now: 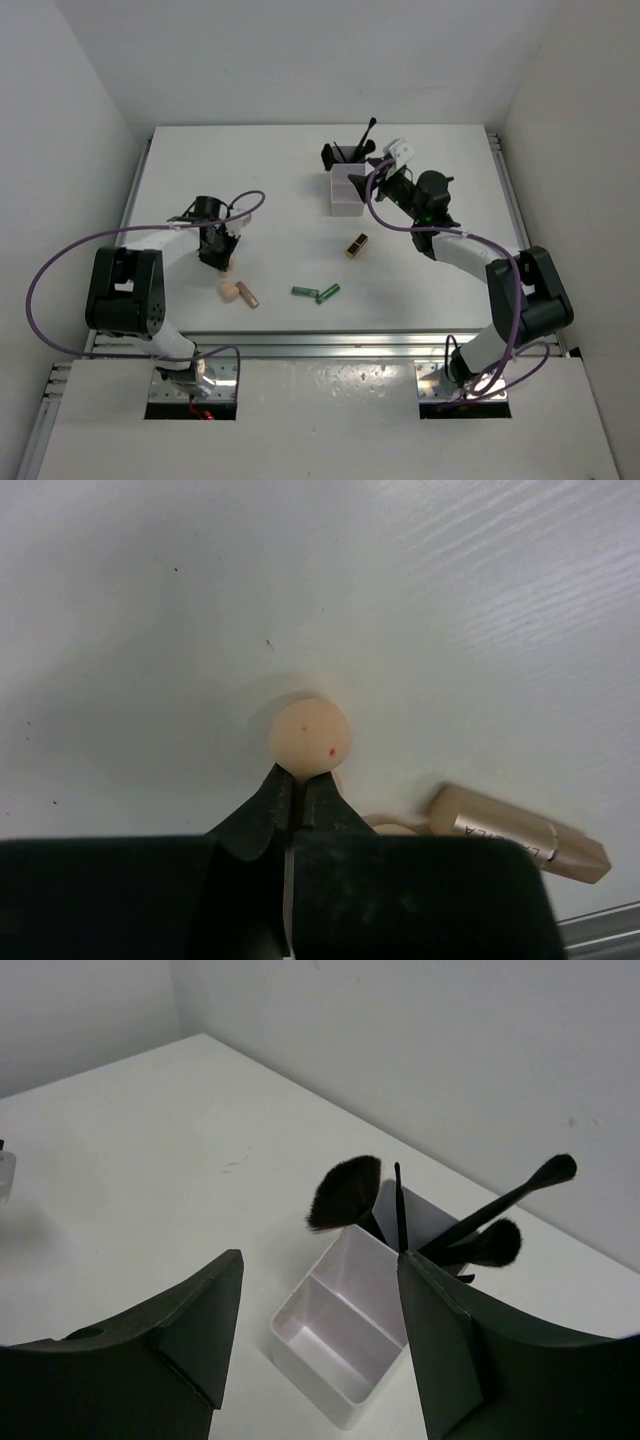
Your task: Organize the makeup
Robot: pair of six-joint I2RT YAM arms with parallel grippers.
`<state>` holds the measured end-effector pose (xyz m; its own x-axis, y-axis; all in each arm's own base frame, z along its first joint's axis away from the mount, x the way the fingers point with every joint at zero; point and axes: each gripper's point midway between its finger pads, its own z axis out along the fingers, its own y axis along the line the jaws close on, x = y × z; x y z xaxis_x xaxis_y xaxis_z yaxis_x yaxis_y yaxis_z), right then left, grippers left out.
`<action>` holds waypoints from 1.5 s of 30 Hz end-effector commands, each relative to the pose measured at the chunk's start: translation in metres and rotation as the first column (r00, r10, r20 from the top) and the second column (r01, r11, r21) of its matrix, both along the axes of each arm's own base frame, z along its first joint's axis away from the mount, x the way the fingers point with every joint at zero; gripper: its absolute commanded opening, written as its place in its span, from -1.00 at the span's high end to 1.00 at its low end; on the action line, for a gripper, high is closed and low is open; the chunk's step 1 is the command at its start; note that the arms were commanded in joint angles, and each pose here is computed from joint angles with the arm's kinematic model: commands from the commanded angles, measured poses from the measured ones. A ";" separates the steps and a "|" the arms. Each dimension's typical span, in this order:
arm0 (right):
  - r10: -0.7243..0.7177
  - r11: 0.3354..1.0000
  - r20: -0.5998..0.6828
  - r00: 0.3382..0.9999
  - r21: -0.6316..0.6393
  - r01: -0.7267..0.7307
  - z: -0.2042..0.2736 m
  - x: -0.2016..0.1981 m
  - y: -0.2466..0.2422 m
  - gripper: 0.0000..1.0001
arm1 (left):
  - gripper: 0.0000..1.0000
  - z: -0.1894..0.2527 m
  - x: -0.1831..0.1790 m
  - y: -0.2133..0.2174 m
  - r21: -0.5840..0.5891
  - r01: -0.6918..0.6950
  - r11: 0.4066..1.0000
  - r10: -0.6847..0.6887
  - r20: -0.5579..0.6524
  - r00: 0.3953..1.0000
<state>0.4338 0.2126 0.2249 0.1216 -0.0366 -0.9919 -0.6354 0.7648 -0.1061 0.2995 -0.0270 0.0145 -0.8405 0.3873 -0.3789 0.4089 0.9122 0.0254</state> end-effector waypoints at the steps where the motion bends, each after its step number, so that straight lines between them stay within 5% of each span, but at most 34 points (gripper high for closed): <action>1: -0.006 1.000 0.090 0.996 -0.002 0.007 0.029 -0.007 -0.005 -0.28 | 1.00 -0.001 0.003 0.003 0.018 0.013 1.000 -0.013 -0.011 1.000; 6: -0.022 1.000 0.050 0.998 -0.014 0.023 0.015 -0.015 -0.013 -0.28 | 1.00 0.047 0.049 0.006 0.055 0.025 0.998 -0.031 0.123 0.992; 11: -0.072 0.997 -0.022 0.997 -0.034 0.071 -0.007 -0.032 -0.033 -0.28 | 1.00 0.140 0.121 -0.029 0.144 0.150 0.978 -0.194 0.365 0.911; 14: -0.116 0.993 -0.062 0.991 -0.034 0.114 -0.021 -0.042 -0.050 -0.28 | 1.00 0.217 0.173 -0.105 0.192 0.273 0.943 -0.334 0.548 0.767; 18: -0.162 0.987 -0.121 0.979 -0.027 0.160 -0.038 -0.055 -0.071 -0.28 | 1.00 0.244 0.204 -0.197 0.242 0.419 0.875 -0.465 0.665 0.585; 19: -0.183 0.983 -0.130 0.975 -0.026 0.181 -0.041 -0.057 -0.080 -0.28 | 1.00 0.233 0.209 -0.217 0.255 0.458 0.851 -0.499 0.663 0.558; 20: -0.193 0.981 -0.128 0.973 -0.024 0.192 -0.040 -0.059 -0.085 -0.28 | 1.00 0.241 0.208 -0.250 0.284 0.512 0.811 -0.541 0.699 0.468; 25: -0.275 0.961 -0.194 0.941 -0.031 0.275 -0.052 -0.069 -0.116 -0.28 | 1.00 0.230 0.228 -0.309 0.286 0.548 0.786 -0.519 0.788 0.333; 33: -0.287 0.957 -0.216 0.934 -0.108 0.269 -0.049 -0.079 -0.129 -0.28 | 1.00 0.183 0.241 -0.340 0.275 0.608 0.745 -0.535 0.790 0.298; 38: -0.297 0.950 -0.196 0.935 -0.159 0.268 -0.043 -0.083 -0.137 -0.28 | 1.00 0.147 0.237 -0.340 0.238 0.631 0.739 -0.553 0.749 0.366; 41: -0.282 0.951 -0.198 0.939 -0.183 0.247 -0.041 -0.083 -0.136 -0.28 | 0.48 0.134 0.236 -0.338 0.238 0.629 0.740 -0.564 0.730 0.387; 42: -0.276 0.953 -0.208 0.938 -0.187 0.239 -0.043 -0.082 -0.135 -0.33 | 0.08 0.133 0.235 -0.337 0.236 0.632 0.738 -0.569 0.721 0.395; 45: -0.259 0.957 -0.238 0.936 -0.193 0.216 -0.045 -0.082 -0.132 -0.39 | -0.26 0.140 0.233 -0.337 0.208 0.633 0.745 -0.563 0.705 0.431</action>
<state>0.3460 0.0767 0.1615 -0.2021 -0.1729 -0.9640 -0.4259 0.9019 -0.0724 0.5297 -0.3595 0.1308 0.1236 0.6567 -0.7439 0.7371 0.4411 0.5119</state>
